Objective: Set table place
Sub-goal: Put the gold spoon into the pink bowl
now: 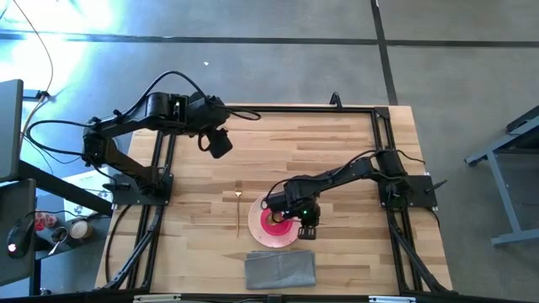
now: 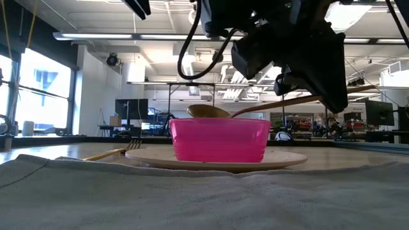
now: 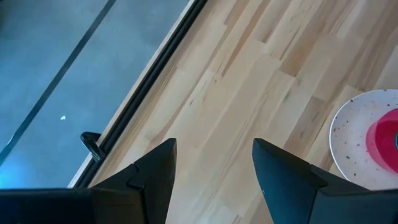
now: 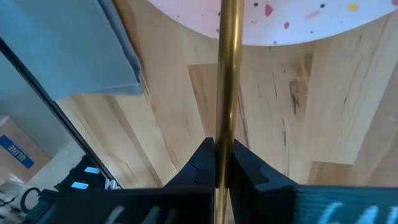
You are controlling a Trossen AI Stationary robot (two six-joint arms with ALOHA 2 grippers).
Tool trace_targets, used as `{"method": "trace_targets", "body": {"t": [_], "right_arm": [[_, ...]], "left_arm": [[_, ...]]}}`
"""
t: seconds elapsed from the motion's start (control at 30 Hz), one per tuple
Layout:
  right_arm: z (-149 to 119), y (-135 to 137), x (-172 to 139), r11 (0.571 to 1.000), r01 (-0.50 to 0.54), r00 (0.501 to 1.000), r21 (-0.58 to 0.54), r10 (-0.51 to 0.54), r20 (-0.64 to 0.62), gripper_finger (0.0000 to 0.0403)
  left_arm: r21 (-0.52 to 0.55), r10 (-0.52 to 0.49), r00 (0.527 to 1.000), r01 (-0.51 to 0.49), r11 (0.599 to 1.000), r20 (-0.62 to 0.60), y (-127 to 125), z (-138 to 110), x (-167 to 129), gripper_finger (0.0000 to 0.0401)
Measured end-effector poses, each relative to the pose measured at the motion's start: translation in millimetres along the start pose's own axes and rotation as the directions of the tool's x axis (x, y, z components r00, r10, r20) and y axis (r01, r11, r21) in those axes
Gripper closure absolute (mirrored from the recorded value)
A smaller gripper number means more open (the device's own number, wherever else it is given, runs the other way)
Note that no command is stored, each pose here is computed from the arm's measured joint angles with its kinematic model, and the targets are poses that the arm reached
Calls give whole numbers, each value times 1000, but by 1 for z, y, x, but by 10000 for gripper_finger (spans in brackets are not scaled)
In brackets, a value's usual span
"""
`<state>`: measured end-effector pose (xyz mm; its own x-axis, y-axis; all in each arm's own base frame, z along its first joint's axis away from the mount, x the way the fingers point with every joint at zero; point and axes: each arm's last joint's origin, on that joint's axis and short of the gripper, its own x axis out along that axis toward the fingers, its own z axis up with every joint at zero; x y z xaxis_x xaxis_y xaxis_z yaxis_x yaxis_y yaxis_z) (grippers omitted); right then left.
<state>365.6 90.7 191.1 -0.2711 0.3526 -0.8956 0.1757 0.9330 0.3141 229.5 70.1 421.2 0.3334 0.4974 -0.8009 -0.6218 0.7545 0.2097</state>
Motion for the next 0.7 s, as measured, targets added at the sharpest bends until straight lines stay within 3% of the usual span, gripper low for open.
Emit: {"method": "trace_targets", "body": {"t": [0.7], "right_arm": [[6, -8, 6, 999, 12, 1000, 41, -10, -25, 403]], "left_arm": [[0, 0, 1000, 0, 1000, 0, 0, 0, 0, 199]]}}
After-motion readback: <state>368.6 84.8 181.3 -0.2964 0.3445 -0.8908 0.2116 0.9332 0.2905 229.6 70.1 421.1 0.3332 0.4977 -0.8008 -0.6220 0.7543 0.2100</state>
